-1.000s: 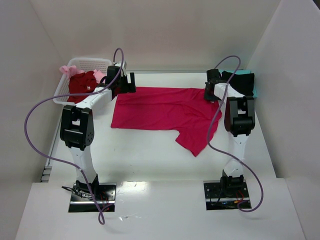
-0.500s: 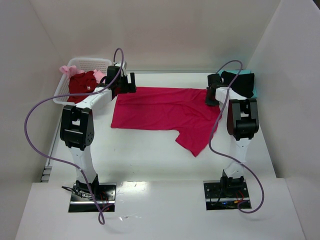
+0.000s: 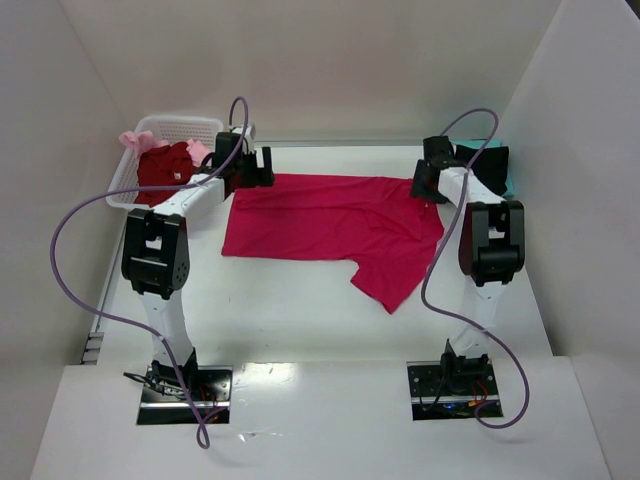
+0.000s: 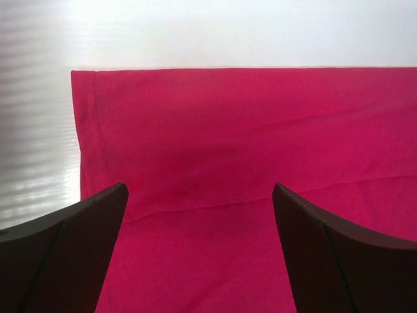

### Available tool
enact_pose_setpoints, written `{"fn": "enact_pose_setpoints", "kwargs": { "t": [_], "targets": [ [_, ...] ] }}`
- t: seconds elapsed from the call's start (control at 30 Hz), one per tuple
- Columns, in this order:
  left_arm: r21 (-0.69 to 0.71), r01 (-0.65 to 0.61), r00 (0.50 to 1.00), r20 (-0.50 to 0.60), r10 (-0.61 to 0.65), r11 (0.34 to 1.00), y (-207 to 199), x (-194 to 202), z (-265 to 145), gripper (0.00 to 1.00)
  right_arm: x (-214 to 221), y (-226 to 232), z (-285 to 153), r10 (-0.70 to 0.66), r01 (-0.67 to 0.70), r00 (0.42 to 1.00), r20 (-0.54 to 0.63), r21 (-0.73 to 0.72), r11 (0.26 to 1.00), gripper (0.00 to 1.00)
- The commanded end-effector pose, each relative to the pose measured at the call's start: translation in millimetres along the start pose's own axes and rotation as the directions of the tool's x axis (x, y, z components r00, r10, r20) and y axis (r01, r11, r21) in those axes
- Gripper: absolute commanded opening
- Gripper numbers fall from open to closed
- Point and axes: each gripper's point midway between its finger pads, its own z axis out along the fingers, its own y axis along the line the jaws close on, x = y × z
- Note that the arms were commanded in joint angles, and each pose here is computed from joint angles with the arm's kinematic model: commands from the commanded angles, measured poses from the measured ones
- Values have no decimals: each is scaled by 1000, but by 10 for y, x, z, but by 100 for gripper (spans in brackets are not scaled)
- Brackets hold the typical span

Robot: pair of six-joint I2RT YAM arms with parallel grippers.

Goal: Fold and stack the t-shirts

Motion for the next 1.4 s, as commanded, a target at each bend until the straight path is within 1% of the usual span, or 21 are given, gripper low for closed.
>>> {"fn": "enact_pose_setpoints", "kwargs": {
  "t": [0.0,0.07,0.1,0.17,0.2,0.23,0.27,0.3,0.33,0.4,0.5,0.53,0.57,0.63,0.7,0.73,0.83,0.9,1.07,1.23,1.37],
  "targets": [
    [33,-17,1000,25,17,999,-59,-105,25,99,-986,230,-565,52,-17,963,263,-133,991,60],
    [39,-20,998,56,18,999,-71,-152,-3,99,-1074,366,-532,49,5,959,279,-191,982,60],
    [48,-20,999,40,18,999,-72,-63,15,99,-1170,411,-543,56,7,953,298,-206,978,60],
    [60,-6,999,46,3,998,-104,-96,-17,99,-1116,471,-323,48,11,961,272,-212,977,60],
    [60,-6,999,46,3,998,-105,-96,-17,99,-1128,511,-267,47,15,962,268,-223,975,57],
    [54,0,999,47,-3,999,-135,-89,-14,99,-1023,524,-74,37,15,971,235,-213,977,56],
    [52,1,999,38,-3,999,-125,-46,-8,99,-985,551,1,42,8,975,220,-220,975,51],
    [50,2,1000,26,-4,999,-112,12,0,99,-919,548,75,35,8,980,196,-214,977,49],
    [39,2,999,39,-3,999,-100,-36,-32,99,-872,550,144,30,9,983,180,-209,978,48],
    [39,2,999,39,-3,999,-100,-37,-32,99,-724,510,316,30,-4,989,144,-179,984,46],
    [30,2,999,41,-4,1000,-84,-41,-31,99,-547,405,452,18,-5,995,102,-120,993,46],
    [27,3,1000,28,-4,1000,-69,15,13,99,-514,373,470,16,-5,995,97,-105,995,46],
    [29,3,999,38,-4,1000,-80,-34,7,99,-498,315,480,20,-11,996,86,-96,995,46],
    [18,18,1000,-8,-18,1000,-53,90,97,99,-443,284,503,17,-10,997,76,-81,997,44],
    [20,33,999,-2,-33,999,-70,32,133,99,-427,208,509,25,-20,997,75,-74,997,43],
    [14,35,999,-23,-34,999,-52,105,167,99,-421,228,507,25,-19,997,72,-85,996,38],
    [3,34,999,-18,-34,999,-37,68,187,99,-421,158,594,36,-32,998,57,-81,996,36],
    [-38,22,999,-30,-23,999,48,123,213,99,-453,196,637,28,-22,998,60,-95,995,36],
    [-135,8,999,-45,-14,991,223,156,181,99,-298,276,824,17,-16,1000,1,-124,992,36],
    [-225,-4,997,-81,-15,974,388,230,205,99,-280,403,894,-11,10,1000,-13,-132,991,36],
    [-237,3,996,-86,-24,972,403,235,216,99,-343,598,911,-27,26,1000,-6,-169,985,36]
  ]
}}
